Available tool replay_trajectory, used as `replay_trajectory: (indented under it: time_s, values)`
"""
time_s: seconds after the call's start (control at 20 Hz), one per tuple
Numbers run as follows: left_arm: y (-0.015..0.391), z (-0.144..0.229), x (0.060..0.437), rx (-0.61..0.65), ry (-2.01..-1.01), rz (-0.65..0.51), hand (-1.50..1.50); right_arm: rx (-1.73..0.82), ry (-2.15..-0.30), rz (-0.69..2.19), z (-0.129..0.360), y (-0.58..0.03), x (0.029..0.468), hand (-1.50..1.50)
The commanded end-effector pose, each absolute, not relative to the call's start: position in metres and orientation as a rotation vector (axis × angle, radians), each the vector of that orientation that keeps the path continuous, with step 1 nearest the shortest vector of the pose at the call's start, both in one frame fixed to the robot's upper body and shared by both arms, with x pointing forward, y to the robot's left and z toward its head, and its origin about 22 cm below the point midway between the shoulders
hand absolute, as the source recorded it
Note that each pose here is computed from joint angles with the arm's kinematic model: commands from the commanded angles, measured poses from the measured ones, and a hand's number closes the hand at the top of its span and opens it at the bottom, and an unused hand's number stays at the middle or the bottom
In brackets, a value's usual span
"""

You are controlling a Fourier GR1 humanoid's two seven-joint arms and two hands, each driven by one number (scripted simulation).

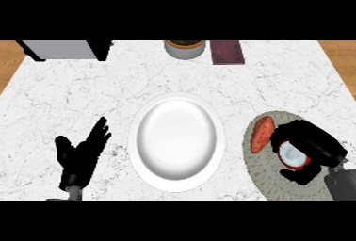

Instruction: Pick the can from the placemat and place it in the plate

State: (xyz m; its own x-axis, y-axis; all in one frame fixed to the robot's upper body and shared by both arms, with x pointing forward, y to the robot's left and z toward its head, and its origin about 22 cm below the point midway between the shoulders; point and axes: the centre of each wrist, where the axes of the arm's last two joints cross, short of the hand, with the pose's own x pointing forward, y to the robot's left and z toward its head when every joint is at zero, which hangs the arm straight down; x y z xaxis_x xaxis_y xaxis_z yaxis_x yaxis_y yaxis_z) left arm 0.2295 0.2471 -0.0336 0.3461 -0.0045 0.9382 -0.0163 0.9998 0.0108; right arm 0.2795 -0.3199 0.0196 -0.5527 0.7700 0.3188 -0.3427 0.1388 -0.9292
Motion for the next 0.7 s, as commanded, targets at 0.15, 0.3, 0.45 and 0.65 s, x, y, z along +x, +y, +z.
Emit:
replay_trajectory:
  time_s: [0.15, 0.3, 0.45, 0.65]
  values:
    - [0.252, -0.039, 0.223, 0.034, -1.18, 0.028, 0.0, -0.448, -1.629, 1.197, -0.015, -0.203, 0.258, 1.5]
    - [0.256, -0.041, 0.22, 0.048, -1.156, 0.031, 0.0, -0.521, -1.737, 1.03, 0.001, -0.157, 0.255, 1.5]
    - [0.257, -0.042, 0.218, 0.043, -1.153, 0.041, 0.0, -0.624, -1.754, 0.907, 0.009, -0.145, 0.247, 1.5]
    - [0.25, -0.04, 0.222, 0.023, -1.157, 0.026, 0.0, -0.689, -1.764, 0.705, 0.02, -0.128, 0.232, 1.5]
